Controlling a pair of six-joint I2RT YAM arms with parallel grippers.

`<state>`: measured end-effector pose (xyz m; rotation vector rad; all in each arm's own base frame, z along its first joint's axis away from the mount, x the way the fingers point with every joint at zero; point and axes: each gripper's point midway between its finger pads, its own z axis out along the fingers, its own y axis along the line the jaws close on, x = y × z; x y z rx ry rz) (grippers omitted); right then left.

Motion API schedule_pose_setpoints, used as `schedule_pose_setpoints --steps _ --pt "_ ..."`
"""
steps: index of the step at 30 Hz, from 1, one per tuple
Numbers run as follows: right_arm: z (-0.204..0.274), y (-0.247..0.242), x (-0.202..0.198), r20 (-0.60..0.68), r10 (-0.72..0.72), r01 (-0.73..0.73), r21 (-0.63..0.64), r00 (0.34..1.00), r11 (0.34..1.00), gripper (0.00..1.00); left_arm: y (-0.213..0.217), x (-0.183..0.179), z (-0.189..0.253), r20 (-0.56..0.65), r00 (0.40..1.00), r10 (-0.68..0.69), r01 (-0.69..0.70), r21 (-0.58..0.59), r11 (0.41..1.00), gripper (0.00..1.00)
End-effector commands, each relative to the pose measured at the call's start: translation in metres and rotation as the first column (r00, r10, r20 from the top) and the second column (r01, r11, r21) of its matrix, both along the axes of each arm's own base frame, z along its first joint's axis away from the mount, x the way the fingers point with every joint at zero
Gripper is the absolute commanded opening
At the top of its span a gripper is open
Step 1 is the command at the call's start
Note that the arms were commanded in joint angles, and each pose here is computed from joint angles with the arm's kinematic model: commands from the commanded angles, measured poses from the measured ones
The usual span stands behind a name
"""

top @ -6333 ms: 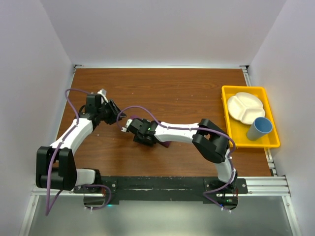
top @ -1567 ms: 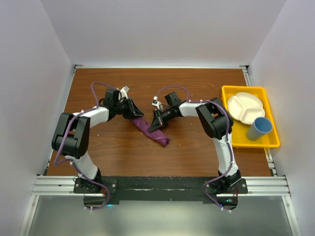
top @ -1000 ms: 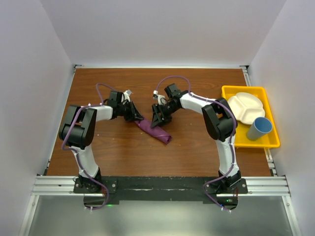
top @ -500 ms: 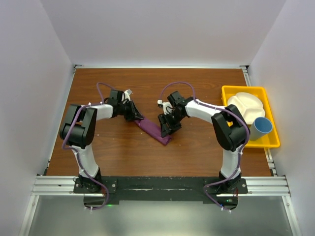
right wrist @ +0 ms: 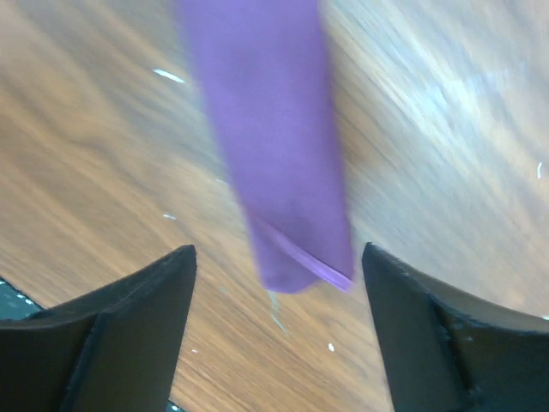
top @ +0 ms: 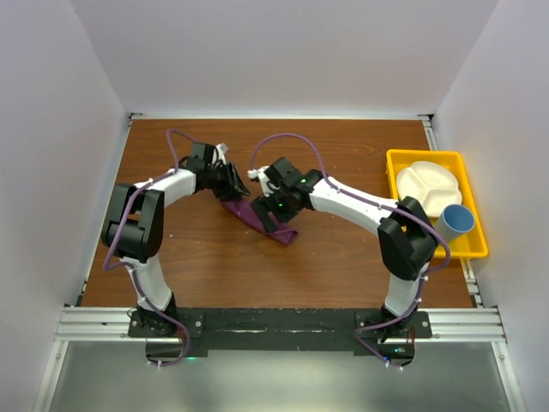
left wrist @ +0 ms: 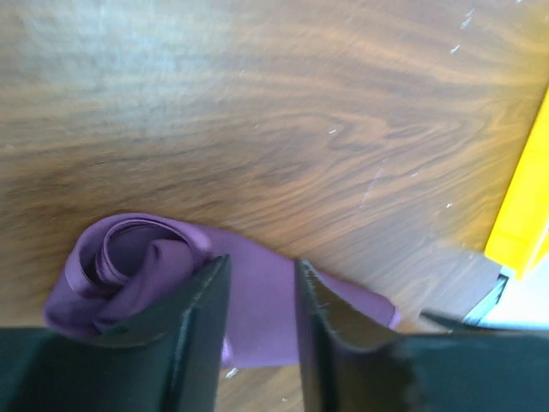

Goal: Fold the napkin, place the utensils inside, and roll it up
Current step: Roll the napkin with the utensil

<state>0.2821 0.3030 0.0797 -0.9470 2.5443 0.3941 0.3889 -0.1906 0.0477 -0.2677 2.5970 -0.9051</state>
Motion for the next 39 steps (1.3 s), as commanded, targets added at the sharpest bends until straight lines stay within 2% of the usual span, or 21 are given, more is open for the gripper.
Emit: schedule_pose_setpoints --steps 1,6,9,10,11,14,22,27,30,31,34,39 --pt "0.027 0.034 0.015 0.176 0.092 -0.083 -0.058 0.98 0.995 0.89 0.008 0.018 0.069 0.14 0.989 0.047 -0.048 0.008 0.999 0.48" --pt "0.009 0.053 0.023 0.211 0.151 -0.114 -0.175 0.966 0.978 0.89 0.031 0.009 0.098 0.18 0.972 0.153 -0.161 0.032 0.986 0.51" --pt "0.004 0.06 0.028 0.237 0.164 -0.117 -0.199 0.958 0.973 0.86 0.06 0.002 0.095 0.159 0.953 0.258 -0.268 0.039 0.963 0.52" --pt "0.001 0.062 0.029 0.237 0.167 -0.119 -0.202 0.957 0.972 0.83 0.067 -0.002 0.101 0.165 0.944 0.285 -0.294 0.032 0.955 0.52" --pt "0.0 0.063 0.03 0.239 0.17 -0.123 -0.203 0.956 0.972 0.75 0.082 -0.006 0.094 0.146 0.937 0.319 -0.327 0.04 0.944 0.51" --pt "-0.014 0.067 0.028 0.222 0.195 -0.146 -0.221 0.955 0.964 0.67 0.101 -0.016 0.089 0.141 0.93 0.338 -0.349 0.062 0.935 0.51" --pt "-0.038 0.062 0.024 0.216 0.215 -0.154 -0.267 0.952 0.951 0.68 0.114 -0.03 0.081 0.134 0.914 0.382 -0.393 0.066 0.917 0.51" --pt "-0.052 0.051 0.028 0.237 0.215 -0.135 -0.315 0.947 0.94 0.62 0.114 -0.029 0.079 0.124 0.916 0.381 -0.391 0.064 0.918 0.51" --pt "-0.06 0.046 0.03 0.249 0.214 -0.122 -0.341 0.945 0.932 0.51 0.113 -0.029 0.078 0.122 0.917 0.38 -0.389 0.063 0.919 0.51" --pt "-0.061 0.043 0.032 0.258 0.205 -0.106 -0.353 0.944 0.93 0.42 0.113 -0.03 0.078 0.121 0.917 0.38 -0.389 0.061 0.919 0.51" --pt "-0.062 0.043 0.035 0.268 0.2 -0.096 -0.357 0.942 0.929 0.35 0.112 -0.031 0.075 0.114 0.918 0.38 -0.388 0.058 0.92 0.51" --pt "-0.048 0.051 0.038 0.28 0.186 -0.091 -0.319 0.942 0.943 0.11 0.108 -0.032 0.072 0.101 0.925 0.365 -0.371 0.043 0.928 0.51"
